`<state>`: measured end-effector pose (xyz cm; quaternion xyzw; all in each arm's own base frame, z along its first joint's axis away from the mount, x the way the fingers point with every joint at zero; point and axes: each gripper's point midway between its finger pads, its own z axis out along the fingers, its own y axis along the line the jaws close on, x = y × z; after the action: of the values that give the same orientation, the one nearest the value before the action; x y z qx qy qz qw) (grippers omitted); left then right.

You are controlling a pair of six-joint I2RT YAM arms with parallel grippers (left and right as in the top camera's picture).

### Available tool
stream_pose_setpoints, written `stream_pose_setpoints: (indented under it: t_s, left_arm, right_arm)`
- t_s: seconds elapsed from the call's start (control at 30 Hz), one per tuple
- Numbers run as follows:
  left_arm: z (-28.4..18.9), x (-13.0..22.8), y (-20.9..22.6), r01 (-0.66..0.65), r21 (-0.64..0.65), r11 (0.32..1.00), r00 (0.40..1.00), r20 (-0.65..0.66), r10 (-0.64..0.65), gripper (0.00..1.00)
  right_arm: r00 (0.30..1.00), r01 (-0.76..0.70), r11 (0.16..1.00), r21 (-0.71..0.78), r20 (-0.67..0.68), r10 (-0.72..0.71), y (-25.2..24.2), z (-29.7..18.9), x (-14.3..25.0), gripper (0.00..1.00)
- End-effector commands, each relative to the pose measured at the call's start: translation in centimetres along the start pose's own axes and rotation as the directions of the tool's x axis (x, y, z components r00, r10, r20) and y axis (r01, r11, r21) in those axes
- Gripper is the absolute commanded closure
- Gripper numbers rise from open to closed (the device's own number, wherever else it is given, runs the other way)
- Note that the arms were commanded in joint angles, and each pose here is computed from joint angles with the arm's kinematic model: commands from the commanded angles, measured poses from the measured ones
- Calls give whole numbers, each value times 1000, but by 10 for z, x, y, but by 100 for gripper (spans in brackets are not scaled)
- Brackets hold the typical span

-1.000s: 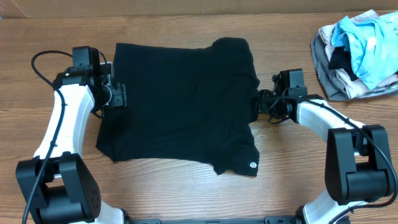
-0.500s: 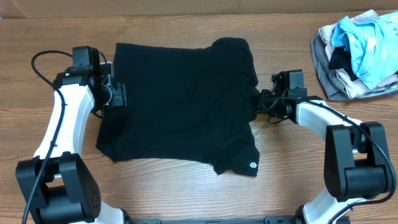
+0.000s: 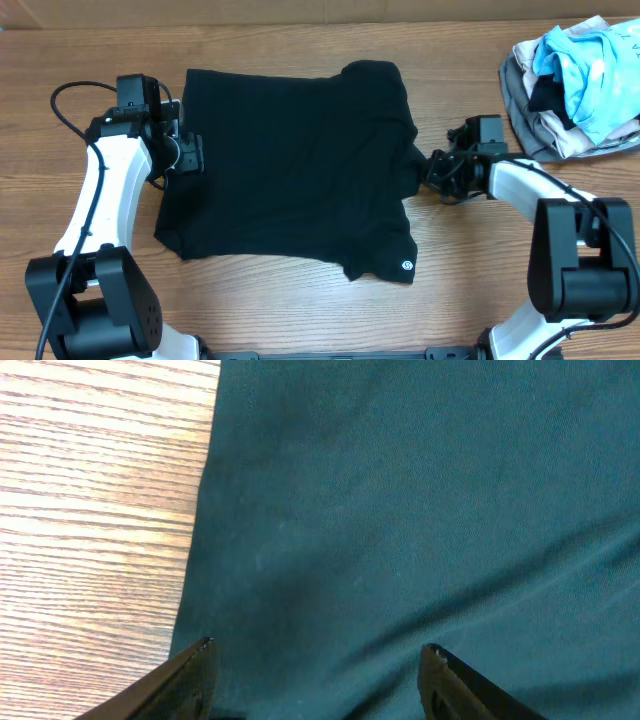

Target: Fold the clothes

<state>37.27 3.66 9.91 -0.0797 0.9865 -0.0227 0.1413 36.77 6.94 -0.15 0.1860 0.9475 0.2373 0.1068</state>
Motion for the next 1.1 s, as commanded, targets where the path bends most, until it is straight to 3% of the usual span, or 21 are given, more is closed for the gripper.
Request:
stream_pose_setpoints:
  t_s: [0.0, 0.37, 0.8, 0.83, 0.9, 0.93, 1.07]
  left_arm:
    - [0, -5, -3, -24, 14, 1000, 1000, 7, 24, 34]
    - [1, -6, -3, -24, 14, 1000, 1000, 10, 24, 34]
    - [2, -6, -3, -24, 14, 1000, 1000, 7, 24, 34]
    - [2, -6, -3, -24, 14, 1000, 1000, 7, 24, 34]
    - [2, -6, -3, -25, 14, 1000, 1000, 8, 25, 32]
    - [2, -6, -3, -35, 14, 999, 999, 9, 35, 29]
    - [-11, -7, -5, -58, 25, 998, 998, -8, 59, 25]
  right_arm:
    - [1000, -19, 996, 87, 7, 19, -27, -7, -7, 96]
    - [988, 20, 929, 369, 132, -74, -58, -51, -63, 96]
    - [957, 19, 847, 531, 235, -169, -74, -76, -97, 96]
    - [960, 22, 857, 515, 228, -162, -69, -77, -97, 92]
    - [969, 38, 883, 468, 199, -148, -55, -80, -96, 67]
    - [973, 46, 896, 442, 184, -141, -47, -84, -95, 61]
    - [979, 50, 943, 330, 169, -111, -3, -120, -97, 48]
